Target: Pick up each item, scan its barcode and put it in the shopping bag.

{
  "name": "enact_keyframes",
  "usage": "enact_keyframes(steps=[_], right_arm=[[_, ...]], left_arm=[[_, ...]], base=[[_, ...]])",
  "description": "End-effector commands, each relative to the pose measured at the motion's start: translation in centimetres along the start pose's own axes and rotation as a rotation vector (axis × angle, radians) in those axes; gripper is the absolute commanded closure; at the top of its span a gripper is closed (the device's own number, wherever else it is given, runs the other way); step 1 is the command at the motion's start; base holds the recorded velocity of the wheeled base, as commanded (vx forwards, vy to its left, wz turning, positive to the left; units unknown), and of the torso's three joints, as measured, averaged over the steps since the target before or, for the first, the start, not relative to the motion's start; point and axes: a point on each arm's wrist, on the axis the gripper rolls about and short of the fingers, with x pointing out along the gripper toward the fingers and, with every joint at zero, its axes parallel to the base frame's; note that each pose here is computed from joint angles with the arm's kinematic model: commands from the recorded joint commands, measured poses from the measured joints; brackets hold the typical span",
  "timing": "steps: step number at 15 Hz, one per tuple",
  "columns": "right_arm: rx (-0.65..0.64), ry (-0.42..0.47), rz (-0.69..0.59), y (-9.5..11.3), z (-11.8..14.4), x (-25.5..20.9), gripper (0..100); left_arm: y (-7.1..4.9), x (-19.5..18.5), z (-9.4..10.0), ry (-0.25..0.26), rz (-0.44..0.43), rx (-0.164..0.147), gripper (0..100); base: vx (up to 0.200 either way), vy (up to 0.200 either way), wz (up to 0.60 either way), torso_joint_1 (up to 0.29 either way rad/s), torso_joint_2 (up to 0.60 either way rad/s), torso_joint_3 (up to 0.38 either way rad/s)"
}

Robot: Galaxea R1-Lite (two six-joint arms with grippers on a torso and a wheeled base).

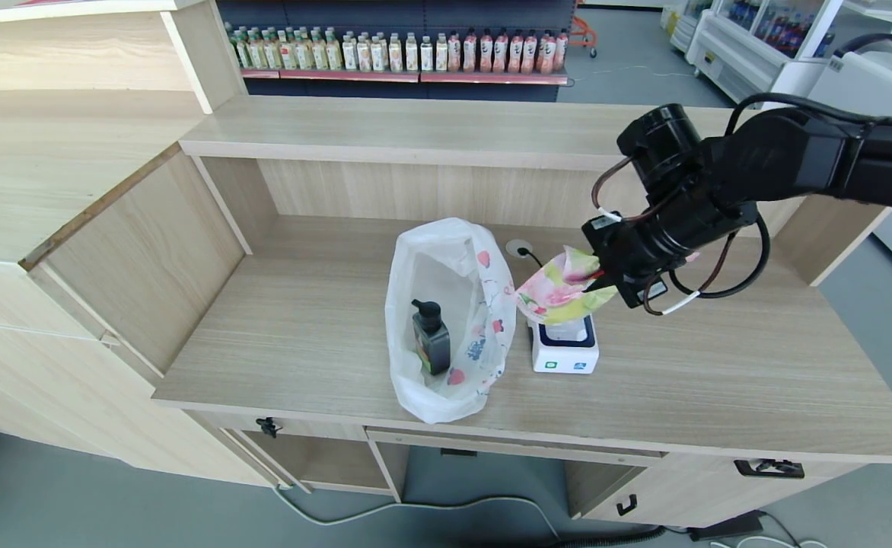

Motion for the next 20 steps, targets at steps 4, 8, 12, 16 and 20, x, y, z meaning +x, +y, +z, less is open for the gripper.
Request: enact_keyframes(steps=[4,8,12,16,20], right_arm=[[-0.829,-0.426,0.002,-2.5,2.3,-6.4,100],[-1.155,-0.537,-0.014,-6.5,-0.1,-6.9,100],[-1.303,-0.467,-0.073,-8.4,-1.4,-7.3,100],[-1.312,-0.46,-0.056,-8.3,-1.9,-7.3,100],[-1.309,-0.471,-0.042,-8.2,-1.9,-8.0,100]], left_arm=[[0.0,0.0,0.0,0.0,0.0,0.0,0],[0.0,0.0,0.0,0.0,0.0,0.0,0],[0.0,0.0,0.0,0.0,0.0,0.0,0],[0.0,0.0,0.0,0.0,0.0,0.0,0],[0.0,0.0,0.0,0.0,0.0,0.0,0]], base=[[0.0,0.0,0.0,0.0,0.0,0.0],[0.0,0.0,0.0,0.0,0.0,0.0],[0.0,0.0,0.0,0.0,0.0,0.0],[0.0,0.0,0.0,0.0,0.0,0.0],[0.0,0.0,0.0,0.0,0.0,0.0]])
